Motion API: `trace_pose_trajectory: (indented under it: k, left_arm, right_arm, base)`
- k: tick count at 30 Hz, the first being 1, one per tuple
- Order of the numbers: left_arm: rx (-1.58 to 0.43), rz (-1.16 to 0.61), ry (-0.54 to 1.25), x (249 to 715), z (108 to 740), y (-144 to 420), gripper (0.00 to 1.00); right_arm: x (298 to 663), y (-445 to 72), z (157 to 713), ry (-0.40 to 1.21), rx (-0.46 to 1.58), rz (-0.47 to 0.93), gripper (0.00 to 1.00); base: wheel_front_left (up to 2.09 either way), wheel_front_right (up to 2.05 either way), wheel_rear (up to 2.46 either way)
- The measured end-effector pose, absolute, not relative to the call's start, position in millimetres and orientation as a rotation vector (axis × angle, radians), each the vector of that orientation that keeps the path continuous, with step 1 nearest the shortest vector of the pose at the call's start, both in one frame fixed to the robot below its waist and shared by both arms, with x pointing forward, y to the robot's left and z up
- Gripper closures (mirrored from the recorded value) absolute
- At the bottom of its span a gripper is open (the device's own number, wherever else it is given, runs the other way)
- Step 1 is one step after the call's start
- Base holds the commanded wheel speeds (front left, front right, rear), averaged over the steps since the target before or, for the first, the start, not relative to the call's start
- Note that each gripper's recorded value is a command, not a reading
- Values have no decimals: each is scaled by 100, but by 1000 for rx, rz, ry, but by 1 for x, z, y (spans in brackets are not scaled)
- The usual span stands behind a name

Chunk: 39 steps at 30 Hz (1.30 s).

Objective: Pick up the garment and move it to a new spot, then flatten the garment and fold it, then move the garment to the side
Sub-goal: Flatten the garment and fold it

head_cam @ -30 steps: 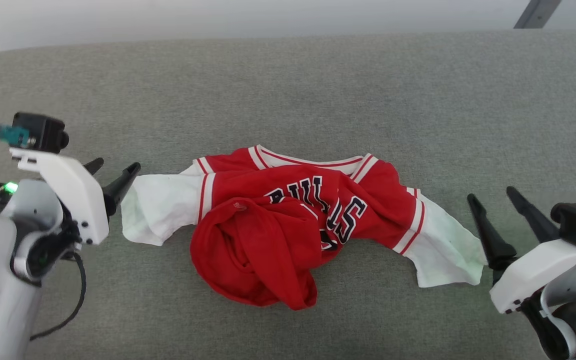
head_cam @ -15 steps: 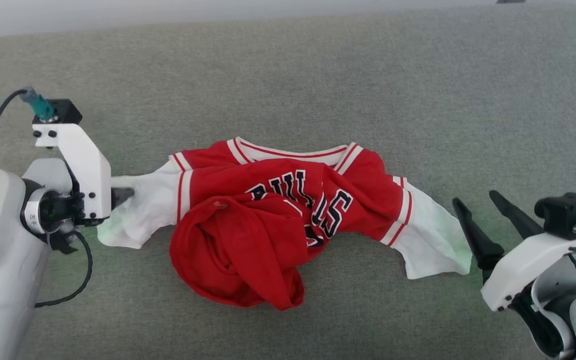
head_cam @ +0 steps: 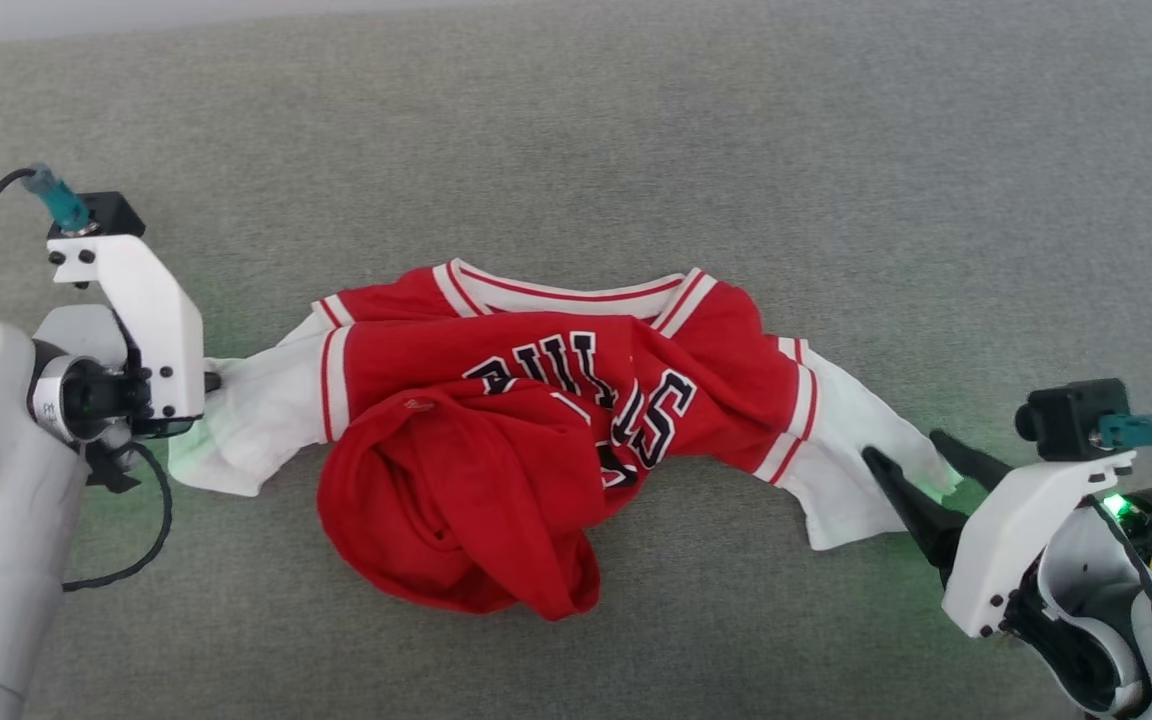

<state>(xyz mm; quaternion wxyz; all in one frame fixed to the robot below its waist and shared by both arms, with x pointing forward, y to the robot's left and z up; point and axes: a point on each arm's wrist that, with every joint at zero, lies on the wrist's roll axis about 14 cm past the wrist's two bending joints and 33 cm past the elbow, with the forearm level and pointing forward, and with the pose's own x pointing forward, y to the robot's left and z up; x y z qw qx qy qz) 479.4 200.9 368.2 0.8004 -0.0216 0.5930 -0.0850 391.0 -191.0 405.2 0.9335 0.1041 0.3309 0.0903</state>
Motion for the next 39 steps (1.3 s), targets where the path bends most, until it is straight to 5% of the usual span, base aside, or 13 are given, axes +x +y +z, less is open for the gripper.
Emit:
trace_pose_trajectory:
  k: [12, 13, 14, 22, 39]
  left_arm:
    - [-68, -184, 1215, 479, 375, 203, 100]
    - [-73, -182, 1213, 478, 374, 204, 100]
    - [-76, -182, 1208, 478, 375, 204, 100]
    - [-77, -180, 1143, 479, 391, 207, 100]
    - [-32, -213, 601, 541, 578, 202, 100]
  right_arm:
    - [390, -181, 374, 1002, 109, 252, 0]
    - [389, -179, 369, 1034, 108, 260, 28]
    - [391, -180, 367, 1056, 98, 260, 99]
    - [415, -176, 386, 1035, 93, 287, 100]
    - [510, -174, 585, 430, -47, 312, 100]
  base:
    - [0, 0, 0]
    - [0, 0, 0]
    - [0, 0, 0]
    - [0, 0, 0]
    - [0, 0, 0]
